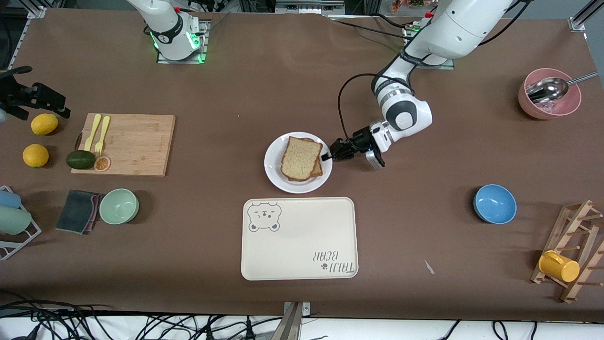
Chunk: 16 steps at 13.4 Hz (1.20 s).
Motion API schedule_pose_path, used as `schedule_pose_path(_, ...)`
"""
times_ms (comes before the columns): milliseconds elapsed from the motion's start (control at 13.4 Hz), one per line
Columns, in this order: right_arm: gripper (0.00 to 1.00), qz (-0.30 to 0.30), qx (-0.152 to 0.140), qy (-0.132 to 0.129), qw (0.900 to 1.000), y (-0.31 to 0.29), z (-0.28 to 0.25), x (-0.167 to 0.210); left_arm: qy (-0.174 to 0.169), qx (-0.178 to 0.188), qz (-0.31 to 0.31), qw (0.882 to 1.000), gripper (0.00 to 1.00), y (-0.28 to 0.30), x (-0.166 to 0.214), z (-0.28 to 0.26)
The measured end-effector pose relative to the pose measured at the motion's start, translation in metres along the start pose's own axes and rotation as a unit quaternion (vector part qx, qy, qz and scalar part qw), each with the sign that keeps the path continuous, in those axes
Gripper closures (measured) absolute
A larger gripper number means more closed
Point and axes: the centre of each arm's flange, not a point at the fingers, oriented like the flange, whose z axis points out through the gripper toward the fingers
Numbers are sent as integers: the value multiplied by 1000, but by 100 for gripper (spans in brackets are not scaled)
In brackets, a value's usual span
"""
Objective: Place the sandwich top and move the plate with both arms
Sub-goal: 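Slide the plate with the left gripper onto the bear tray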
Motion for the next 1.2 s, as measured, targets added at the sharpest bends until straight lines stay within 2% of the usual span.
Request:
schedule_pose_path(299, 0, 0, 0, 0, 1000, 0, 0, 0, 42, 19, -3, 999, 95, -2, 57, 8)
schedule_pose_path(673, 0, 1, 0, 0, 1000, 1, 0, 0, 35, 33, -57, 997, 95, 16, 132, 27)
schedule_pose_path(823, 0, 1, 0, -1, 1000, 1, 0, 0, 30, 39, -71, 996, 95, 10, 148, 33)
schedule_pose_path(1197, 0, 1, 0, -1, 1000, 1, 1, 0, 46, 45, -66, 996, 95, -24, 179, 42)
